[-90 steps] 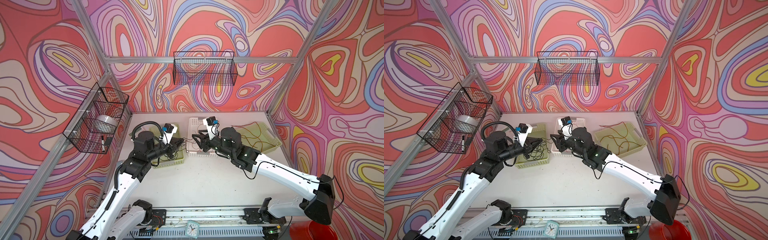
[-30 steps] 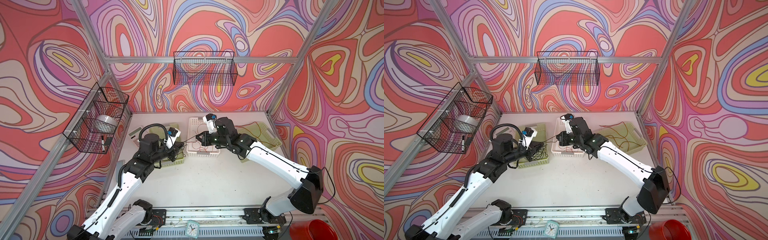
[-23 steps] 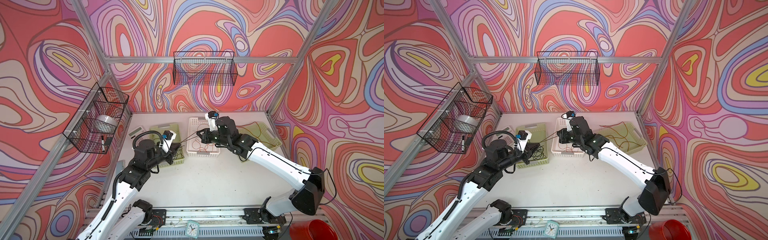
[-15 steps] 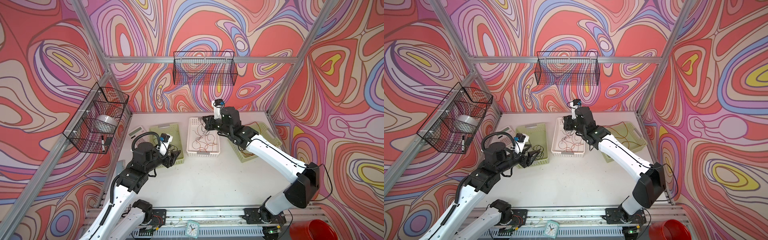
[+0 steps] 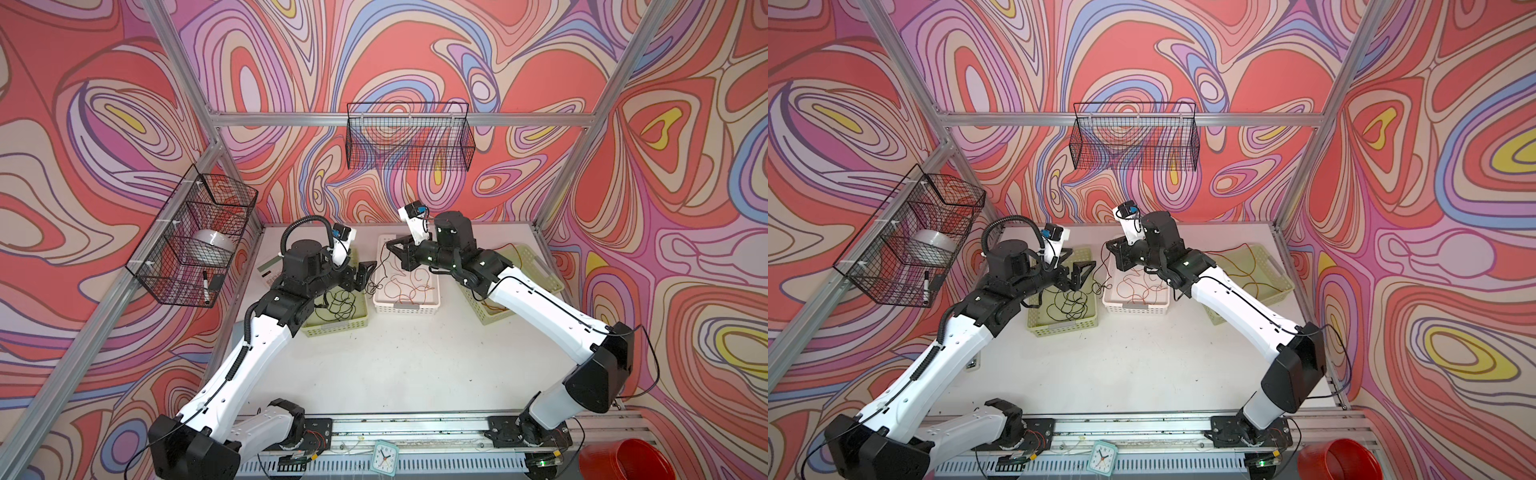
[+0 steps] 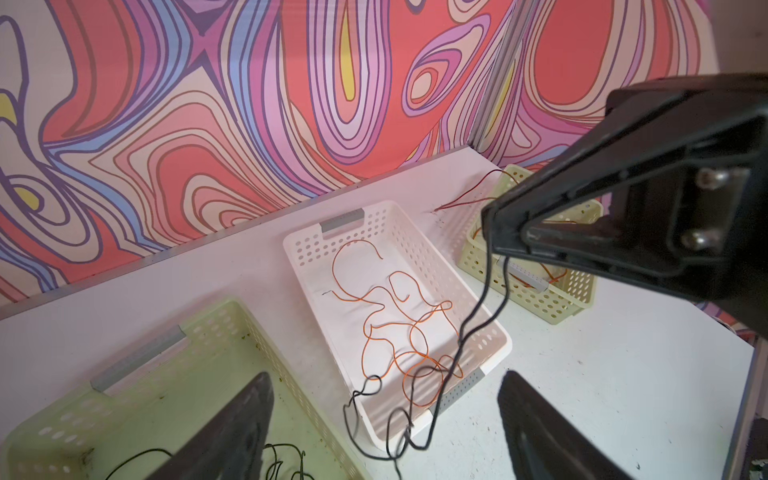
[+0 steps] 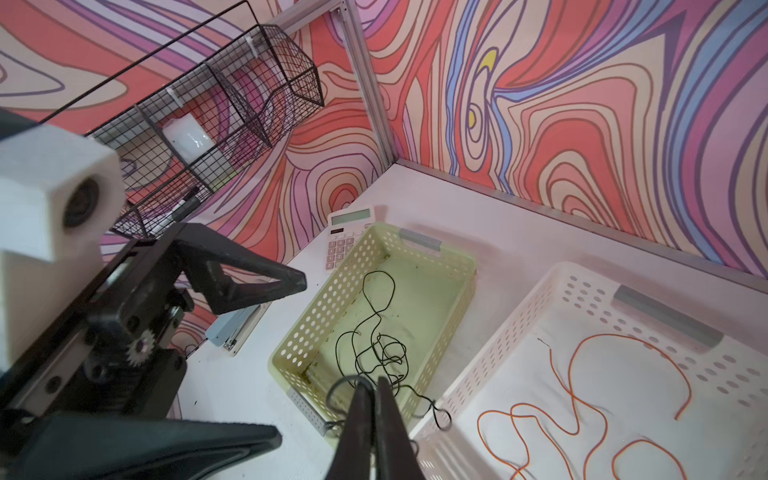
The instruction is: Untangle the cables
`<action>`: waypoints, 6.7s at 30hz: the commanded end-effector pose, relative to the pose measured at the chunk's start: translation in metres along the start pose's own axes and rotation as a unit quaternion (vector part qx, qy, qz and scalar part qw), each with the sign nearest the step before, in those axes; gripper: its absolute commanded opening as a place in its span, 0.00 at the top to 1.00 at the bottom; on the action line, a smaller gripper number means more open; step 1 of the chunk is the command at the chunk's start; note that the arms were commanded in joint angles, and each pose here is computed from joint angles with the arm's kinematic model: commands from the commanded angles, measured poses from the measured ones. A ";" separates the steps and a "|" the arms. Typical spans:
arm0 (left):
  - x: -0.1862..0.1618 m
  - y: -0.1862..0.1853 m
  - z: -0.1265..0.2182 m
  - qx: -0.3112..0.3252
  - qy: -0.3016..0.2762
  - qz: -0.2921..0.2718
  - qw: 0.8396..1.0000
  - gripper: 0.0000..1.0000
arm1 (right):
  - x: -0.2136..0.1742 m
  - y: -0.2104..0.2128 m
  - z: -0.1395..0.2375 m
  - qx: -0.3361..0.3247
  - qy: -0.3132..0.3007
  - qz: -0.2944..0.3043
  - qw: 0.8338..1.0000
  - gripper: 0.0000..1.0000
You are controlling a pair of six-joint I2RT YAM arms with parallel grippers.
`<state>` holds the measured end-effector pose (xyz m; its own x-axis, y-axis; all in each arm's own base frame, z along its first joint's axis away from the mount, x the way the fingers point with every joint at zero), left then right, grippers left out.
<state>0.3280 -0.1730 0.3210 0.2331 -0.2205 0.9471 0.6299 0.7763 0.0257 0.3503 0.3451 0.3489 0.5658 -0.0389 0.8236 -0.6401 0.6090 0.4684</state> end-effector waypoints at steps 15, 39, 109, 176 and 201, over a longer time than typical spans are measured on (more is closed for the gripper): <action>0.013 -0.002 0.002 -0.006 -0.048 0.019 0.999 0.20 | -0.005 0.046 0.011 0.077 0.020 0.034 0.996 1.00; 0.052 -0.046 0.011 -0.051 -0.026 -0.056 0.997 1.00 | 0.003 0.016 -0.022 -0.003 -0.076 -0.051 0.996 0.84; 0.044 0.193 0.040 0.195 0.076 0.043 0.977 1.00 | -0.121 -0.056 -0.084 -0.112 0.102 0.082 0.985 1.00; -0.222 0.139 0.015 0.299 -0.005 0.017 0.954 0.00 | -0.145 -0.320 0.178 -0.427 -0.236 0.059 0.871 0.02; -0.239 0.153 -0.016 0.284 0.037 0.021 0.958 0.00 | -0.159 -0.361 0.153 -0.430 -0.184 0.025 0.883 0.02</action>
<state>0.3777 -0.0048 0.0979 0.3025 -0.1963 0.9327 0.0875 0.9802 0.1779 0.4111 0.0114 0.1167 0.1598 -0.1581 0.9744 0.0639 0.9867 0.1496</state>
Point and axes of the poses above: each gripper's point midway between its finger pads, its own z axis back along the fingers, its own y axis along the line the jaws close on, x = y × z, the point moved 1 cm from there along z, back along the fingers, and after that the axes turned 10 degrees about -z, right-handed, at the moved point
